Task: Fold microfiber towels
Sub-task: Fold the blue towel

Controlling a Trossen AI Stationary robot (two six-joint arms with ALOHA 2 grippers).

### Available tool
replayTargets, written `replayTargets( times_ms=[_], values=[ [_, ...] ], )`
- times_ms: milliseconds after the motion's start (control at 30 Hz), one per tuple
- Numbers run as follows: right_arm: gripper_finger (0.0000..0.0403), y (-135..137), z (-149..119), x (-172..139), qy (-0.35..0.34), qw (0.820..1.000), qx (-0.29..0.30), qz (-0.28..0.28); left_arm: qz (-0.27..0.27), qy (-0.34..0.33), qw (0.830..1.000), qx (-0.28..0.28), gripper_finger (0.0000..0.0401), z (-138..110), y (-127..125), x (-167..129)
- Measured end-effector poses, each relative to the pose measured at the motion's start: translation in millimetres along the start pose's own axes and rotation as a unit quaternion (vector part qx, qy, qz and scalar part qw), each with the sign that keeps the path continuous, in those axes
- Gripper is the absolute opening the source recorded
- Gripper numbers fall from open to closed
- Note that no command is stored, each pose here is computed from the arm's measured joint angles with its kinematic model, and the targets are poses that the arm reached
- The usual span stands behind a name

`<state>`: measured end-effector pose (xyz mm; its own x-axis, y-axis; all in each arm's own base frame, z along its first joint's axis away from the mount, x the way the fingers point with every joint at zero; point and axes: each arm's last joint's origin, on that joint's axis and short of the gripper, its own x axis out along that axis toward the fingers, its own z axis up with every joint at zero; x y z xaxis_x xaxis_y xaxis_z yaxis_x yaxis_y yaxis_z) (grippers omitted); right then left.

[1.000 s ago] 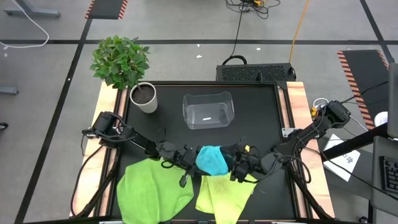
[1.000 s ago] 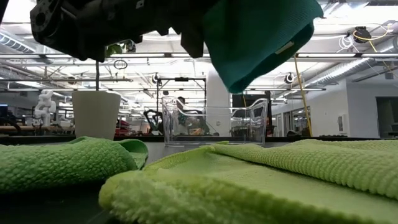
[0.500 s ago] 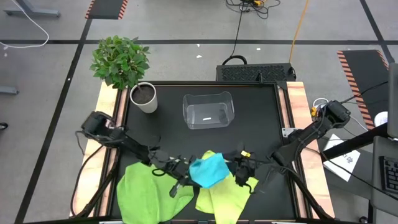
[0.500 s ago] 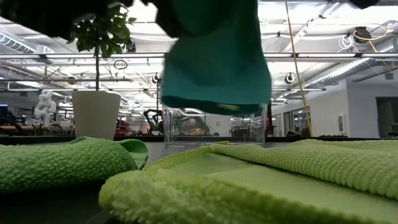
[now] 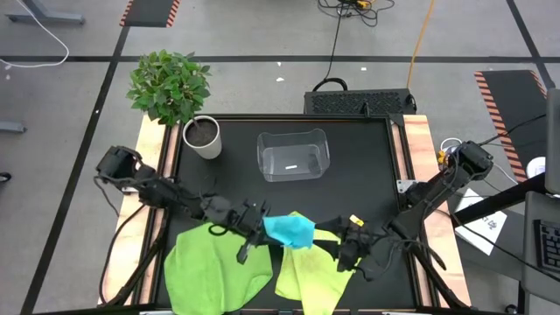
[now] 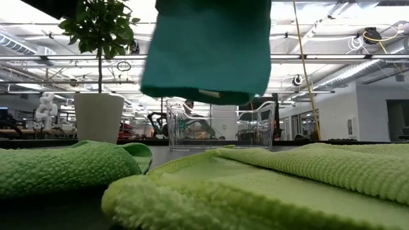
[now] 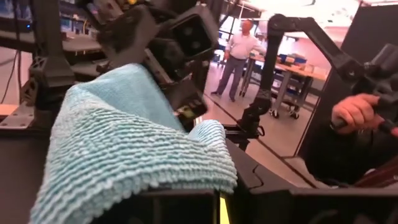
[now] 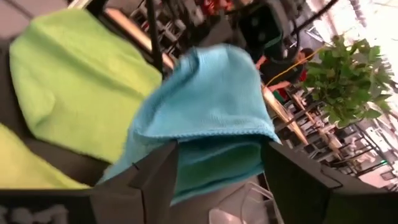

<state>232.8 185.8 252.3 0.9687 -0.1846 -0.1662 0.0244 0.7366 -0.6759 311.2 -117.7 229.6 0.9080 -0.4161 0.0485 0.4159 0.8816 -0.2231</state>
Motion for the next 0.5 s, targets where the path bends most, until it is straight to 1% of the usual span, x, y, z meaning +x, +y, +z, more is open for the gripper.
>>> replayTargets(
  times_ms=[133, 300, 433, 500],
  values=[
    [0.0237, 0, 8, -6, -0.015, 0.999, 0.013, -0.025, -0.009, -0.012, 1.0, -0.01, 0.0001, 11, 9, 4],
    [0.0237, 0, 17, -19, -0.017, 0.997, -0.006, -0.07, -0.025, -0.022, 0.999, -0.004, 0.0001, 23, 14, 7],
    [0.0236, 2, 21, -27, -0.014, 0.996, -0.015, -0.087, -0.029, -0.041, 0.999, 0.014, 0.0001, 40, 13, 6],
    [0.0236, 4, 22, -30, -0.016, 0.996, -0.019, -0.084, -0.027, -0.036, 0.999, 0.018, 0.0, 43, 12, 2]
  ],
)
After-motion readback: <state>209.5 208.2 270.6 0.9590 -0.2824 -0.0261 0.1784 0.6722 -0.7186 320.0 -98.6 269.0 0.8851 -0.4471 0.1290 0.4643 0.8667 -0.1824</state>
